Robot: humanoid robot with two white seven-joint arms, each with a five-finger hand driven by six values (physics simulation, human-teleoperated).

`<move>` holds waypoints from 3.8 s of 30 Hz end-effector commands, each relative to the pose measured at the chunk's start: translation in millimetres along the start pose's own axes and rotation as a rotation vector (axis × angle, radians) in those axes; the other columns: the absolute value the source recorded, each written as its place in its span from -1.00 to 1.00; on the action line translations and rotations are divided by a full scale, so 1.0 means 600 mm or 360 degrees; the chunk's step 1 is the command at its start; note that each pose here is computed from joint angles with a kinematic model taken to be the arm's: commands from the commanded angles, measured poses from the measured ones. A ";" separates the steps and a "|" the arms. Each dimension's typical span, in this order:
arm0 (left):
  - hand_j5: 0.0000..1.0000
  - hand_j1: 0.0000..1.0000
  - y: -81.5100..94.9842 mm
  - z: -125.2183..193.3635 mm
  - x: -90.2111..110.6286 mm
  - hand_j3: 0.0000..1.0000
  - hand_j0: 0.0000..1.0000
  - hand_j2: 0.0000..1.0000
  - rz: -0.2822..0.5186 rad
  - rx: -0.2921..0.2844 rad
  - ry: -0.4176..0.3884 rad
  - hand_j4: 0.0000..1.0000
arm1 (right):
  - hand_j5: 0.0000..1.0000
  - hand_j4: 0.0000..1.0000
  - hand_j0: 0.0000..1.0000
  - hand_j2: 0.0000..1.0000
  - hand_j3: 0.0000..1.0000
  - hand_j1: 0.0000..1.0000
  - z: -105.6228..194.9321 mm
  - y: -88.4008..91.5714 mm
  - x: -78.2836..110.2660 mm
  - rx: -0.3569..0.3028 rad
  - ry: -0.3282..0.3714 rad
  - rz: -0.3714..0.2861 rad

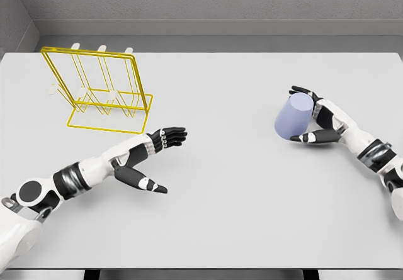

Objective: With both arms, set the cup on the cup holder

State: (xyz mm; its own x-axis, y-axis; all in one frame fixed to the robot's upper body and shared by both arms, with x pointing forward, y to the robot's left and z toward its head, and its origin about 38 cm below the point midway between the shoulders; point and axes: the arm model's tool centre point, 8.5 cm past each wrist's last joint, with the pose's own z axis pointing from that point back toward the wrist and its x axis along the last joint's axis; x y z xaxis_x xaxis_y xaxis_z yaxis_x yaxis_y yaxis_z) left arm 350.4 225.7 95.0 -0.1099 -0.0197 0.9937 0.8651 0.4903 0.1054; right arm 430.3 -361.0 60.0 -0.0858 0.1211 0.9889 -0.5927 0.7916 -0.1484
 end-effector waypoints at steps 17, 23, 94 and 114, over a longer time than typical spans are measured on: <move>1.00 1.00 0.000 0.001 0.002 1.00 1.00 1.00 0.0002 0.0000 -0.0009 1.00 | 0.49 0.49 0.49 0.49 0.49 0.49 -0.013 0.008 -0.002 0.0017 -0.0001 -0.0022; 1.00 1.00 0.001 0.001 0.003 1.00 1.00 1.00 0.0000 0.0002 -0.0015 1.00 | 0.44 0.44 0.44 0.44 0.44 0.44 -0.018 0.006 0.005 0.0019 -0.0023 -0.0009; 1.00 1.00 0.058 0.001 -0.050 1.00 1.00 1.00 0.0035 0.0190 0.0102 1.00 | 0.43 0.43 0.43 0.43 0.43 0.43 -0.172 0.289 0.061 0.0730 -0.0332 -0.0140; 1.00 1.00 0.058 0.003 -0.051 1.00 1.00 1.00 0.0036 0.0191 0.0105 1.00 | 1.00 1.00 1.00 1.00 1.00 1.00 -0.170 0.286 0.059 0.0745 -0.0312 -0.0085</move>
State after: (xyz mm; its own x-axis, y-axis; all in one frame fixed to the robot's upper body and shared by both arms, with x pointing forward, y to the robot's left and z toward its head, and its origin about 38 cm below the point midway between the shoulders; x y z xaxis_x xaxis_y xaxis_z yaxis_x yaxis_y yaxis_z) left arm 382.7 244.2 67.7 -0.0565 -0.0677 0.9961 0.8027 0.5903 0.0856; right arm 407.1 -159.1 68.4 -0.1689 -0.0588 0.9839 -0.8929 0.4318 -0.1274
